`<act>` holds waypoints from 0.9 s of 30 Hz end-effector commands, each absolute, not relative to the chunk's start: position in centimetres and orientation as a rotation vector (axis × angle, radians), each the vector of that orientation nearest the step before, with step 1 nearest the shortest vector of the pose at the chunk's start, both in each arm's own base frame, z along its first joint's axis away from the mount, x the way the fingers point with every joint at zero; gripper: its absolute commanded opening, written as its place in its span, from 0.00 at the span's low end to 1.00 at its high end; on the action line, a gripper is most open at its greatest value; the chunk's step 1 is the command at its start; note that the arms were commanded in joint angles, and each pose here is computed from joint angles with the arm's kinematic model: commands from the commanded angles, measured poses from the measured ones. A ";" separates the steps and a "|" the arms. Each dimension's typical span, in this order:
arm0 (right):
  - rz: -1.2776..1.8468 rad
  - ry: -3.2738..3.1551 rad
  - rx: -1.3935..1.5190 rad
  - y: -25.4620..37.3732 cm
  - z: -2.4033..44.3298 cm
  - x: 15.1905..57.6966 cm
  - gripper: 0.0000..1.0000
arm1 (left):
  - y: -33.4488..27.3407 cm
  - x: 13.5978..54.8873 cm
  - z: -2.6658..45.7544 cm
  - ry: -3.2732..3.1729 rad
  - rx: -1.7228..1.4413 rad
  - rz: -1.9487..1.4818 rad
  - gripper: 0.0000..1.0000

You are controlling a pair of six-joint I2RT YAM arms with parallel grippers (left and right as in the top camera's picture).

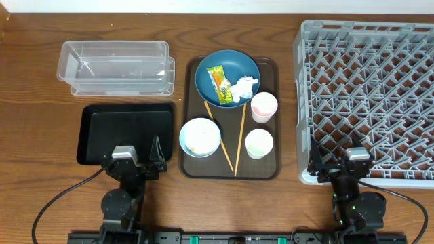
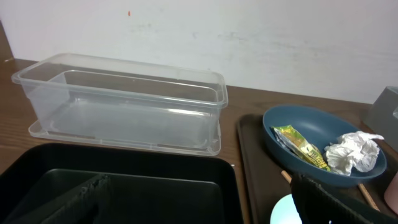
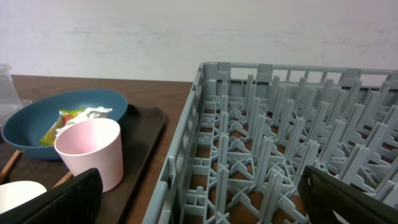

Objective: Sort waste into correct bins and load items into the dishwasher rack

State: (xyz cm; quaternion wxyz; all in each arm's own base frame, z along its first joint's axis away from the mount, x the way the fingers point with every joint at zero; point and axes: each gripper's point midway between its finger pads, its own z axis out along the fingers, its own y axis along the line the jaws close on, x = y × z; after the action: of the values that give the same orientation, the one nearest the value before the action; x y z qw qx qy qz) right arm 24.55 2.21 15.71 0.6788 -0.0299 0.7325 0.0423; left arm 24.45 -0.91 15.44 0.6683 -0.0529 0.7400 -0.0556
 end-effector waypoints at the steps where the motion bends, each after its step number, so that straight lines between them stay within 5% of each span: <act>1: 0.071 1.644 -0.043 1.5 15.7 24.6 0.99 | -0.8 24.4 13.7 1.724 -0.109 -0.102 0.94; 27: 0.102 1.644 -0.003 1.5 15.7 24.6 0.99 | -1.1 24.3 14.0 1.713 -0.163 -0.171 0.94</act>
State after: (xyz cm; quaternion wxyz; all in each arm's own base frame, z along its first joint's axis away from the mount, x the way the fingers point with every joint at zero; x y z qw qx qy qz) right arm 24.55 2.20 15.72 0.6785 -0.0207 0.7325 0.0506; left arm 24.45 -0.92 15.46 0.6676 -0.0621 0.7391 -0.0645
